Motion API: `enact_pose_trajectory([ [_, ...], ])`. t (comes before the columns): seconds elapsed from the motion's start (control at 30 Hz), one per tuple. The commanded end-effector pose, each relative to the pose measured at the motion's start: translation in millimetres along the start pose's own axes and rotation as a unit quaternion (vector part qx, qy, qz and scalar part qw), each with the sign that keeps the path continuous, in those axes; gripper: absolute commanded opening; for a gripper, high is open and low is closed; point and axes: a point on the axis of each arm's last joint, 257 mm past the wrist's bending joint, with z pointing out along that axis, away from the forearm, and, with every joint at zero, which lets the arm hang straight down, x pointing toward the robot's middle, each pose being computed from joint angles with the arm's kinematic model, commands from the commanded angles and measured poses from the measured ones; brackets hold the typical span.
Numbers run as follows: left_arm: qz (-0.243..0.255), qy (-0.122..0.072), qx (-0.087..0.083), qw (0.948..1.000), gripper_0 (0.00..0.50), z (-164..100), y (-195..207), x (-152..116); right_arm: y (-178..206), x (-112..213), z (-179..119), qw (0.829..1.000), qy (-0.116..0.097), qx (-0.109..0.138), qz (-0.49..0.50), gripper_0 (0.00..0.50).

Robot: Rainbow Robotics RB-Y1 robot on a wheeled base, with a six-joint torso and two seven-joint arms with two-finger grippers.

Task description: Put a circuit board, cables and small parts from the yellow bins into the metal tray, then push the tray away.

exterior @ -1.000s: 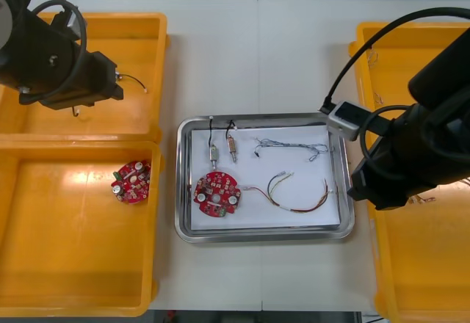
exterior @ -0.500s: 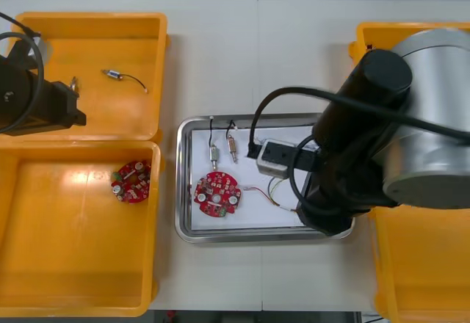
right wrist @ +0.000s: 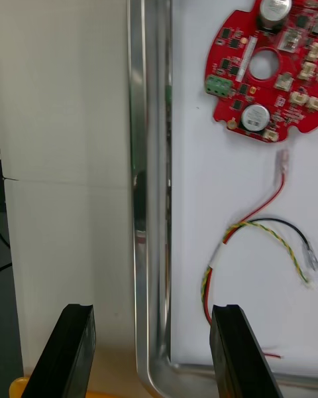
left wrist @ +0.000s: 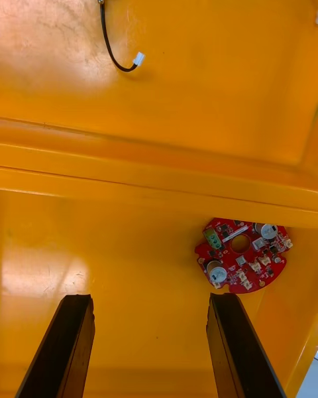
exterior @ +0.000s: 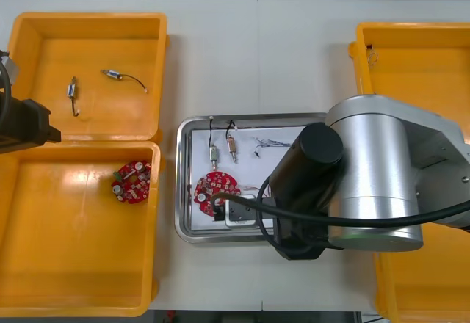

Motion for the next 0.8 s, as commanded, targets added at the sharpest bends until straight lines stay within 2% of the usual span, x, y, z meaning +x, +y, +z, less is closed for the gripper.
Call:
enact_pose_trajectory([
  [0.03, 0.035, -0.012, -0.022, 0.9991, 0.5, -13.6, 16.4, 0.5, 10.2, -22.5, 11.7, 0.999, -0.008, -0.002, -0.033, 0.5],
  [0.27, 0.053, -0.002, -0.031, 0.9981, 0.5, -10.3, 24.1, 18.7, 17.5, -26.4, 36.6, 0.998, 0.007, 0.027, -0.057, 0.5],
  [0.43, 0.063, 0.0, -0.034, 0.9974, 0.5, -10.0, 26.6, 25.6, 21.6, -26.3, 51.3, 0.998, 0.016, 0.028, -0.06, 0.5],
  [0.67, 0.07, 0.012, -0.04, 0.9967, 0.5, -6.0, 33.5, 35.5, 28.8, -32.0, 74.1, 0.999, 0.015, 0.017, -0.048, 0.5],
  [0.8, 0.074, 0.012, -0.041, 0.9964, 0.5, -5.7, 34.1, 35.9, 27.9, -35.0, 76.9, 0.998, 0.011, 0.026, -0.053, 0.5],
])
